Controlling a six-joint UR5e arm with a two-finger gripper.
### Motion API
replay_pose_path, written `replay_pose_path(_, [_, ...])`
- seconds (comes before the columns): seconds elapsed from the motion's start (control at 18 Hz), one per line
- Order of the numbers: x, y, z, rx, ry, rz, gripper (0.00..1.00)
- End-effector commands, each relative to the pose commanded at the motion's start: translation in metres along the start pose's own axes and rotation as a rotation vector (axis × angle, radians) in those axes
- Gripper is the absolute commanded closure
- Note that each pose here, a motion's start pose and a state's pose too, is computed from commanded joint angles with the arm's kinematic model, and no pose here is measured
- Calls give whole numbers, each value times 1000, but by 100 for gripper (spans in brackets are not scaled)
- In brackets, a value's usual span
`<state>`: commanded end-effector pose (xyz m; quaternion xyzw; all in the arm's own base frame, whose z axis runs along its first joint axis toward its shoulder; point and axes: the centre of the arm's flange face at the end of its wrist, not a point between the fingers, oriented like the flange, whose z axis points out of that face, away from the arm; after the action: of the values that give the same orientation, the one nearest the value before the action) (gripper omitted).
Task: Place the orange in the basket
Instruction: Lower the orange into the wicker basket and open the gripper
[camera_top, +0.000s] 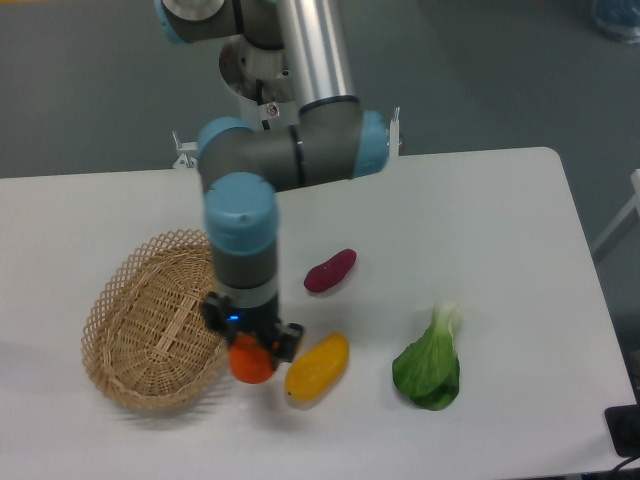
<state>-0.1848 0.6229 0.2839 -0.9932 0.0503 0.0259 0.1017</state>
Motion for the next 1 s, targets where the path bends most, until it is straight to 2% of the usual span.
replay_pose_path(0.28, [76,-1,15,-39,-13,103,55])
replay_pose_path(0.39, [93,4,40,-97,-25,135,54])
replay_pose_path(0.5, [98,5,48,-111,-19,149,50])
replay_pose_path(0.72, [98,5,47,-110,-20,143,23])
replay_pose_path(0.78, [97,3,41,-99,-20,134,0])
replay_pose_path(0.83, [96,-1,30,-76,-19,123,0])
replay_pose_path(1.0, [95,2,29,-74,-27,48,0])
